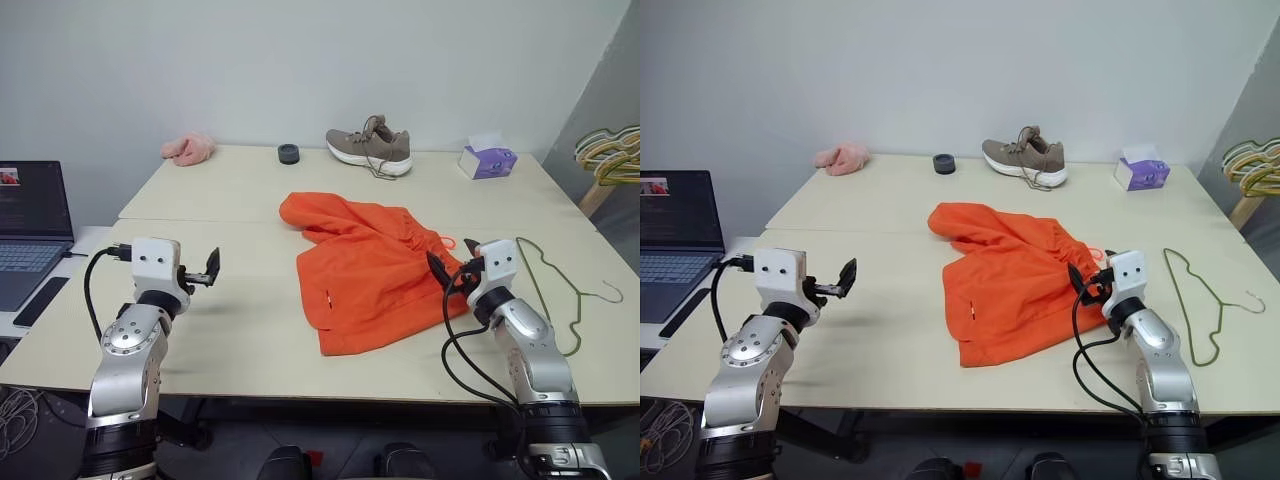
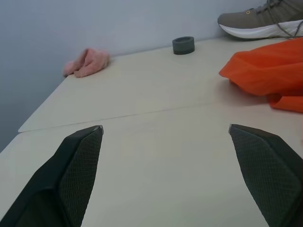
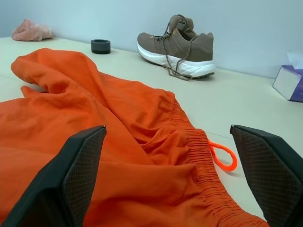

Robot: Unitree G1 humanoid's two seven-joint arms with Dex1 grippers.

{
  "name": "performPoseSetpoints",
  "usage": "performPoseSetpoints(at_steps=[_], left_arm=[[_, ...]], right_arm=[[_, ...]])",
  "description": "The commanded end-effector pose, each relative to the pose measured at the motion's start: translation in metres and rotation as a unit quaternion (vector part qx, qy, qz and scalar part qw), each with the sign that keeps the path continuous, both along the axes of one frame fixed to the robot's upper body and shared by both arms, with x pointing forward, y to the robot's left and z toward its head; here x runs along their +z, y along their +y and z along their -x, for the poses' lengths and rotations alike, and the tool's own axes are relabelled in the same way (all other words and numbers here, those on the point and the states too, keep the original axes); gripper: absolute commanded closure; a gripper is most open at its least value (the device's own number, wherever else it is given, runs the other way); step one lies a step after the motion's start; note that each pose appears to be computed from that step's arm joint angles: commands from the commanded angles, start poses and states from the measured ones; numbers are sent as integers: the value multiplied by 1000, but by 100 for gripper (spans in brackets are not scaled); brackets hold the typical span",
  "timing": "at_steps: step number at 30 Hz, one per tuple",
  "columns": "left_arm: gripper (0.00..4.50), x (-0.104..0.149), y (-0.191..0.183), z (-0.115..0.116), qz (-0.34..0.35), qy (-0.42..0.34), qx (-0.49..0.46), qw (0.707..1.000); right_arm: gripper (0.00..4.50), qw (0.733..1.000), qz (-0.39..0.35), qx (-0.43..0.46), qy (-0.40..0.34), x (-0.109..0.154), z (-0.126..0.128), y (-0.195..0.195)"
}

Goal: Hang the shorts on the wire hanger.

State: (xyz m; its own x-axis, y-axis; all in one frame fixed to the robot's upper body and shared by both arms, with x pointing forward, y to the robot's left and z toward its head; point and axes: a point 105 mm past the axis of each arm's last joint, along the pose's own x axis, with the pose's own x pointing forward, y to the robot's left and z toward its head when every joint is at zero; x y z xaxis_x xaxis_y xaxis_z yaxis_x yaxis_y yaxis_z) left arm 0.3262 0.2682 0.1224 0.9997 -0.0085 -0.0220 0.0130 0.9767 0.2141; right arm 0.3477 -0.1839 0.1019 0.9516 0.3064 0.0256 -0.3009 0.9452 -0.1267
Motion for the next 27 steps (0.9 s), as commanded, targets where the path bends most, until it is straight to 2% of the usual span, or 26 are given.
performPoseSetpoints(at_steps=[1,12,17,23,25,27], left_arm=[[0,22,-11,-2,-23,-38,-31,999],[0,14,-22,-3,-2,-20,-60,998],[0,14,-51,8,18,-10,-167,986],[0,4,-74,11,15,23,-230,973],[0,-8,-110,26,8,82,-348,934],[0,-18,-131,42,2,128,-424,896]], right_arm=[[3,999,10,6,-37,19,-1,0],[3,999,20,18,-33,17,6,2],[3,999,27,33,-32,18,9,4],[3,997,34,65,-26,20,13,10],[3,991,40,128,-16,22,26,25],[3,981,45,187,0,23,39,36]])
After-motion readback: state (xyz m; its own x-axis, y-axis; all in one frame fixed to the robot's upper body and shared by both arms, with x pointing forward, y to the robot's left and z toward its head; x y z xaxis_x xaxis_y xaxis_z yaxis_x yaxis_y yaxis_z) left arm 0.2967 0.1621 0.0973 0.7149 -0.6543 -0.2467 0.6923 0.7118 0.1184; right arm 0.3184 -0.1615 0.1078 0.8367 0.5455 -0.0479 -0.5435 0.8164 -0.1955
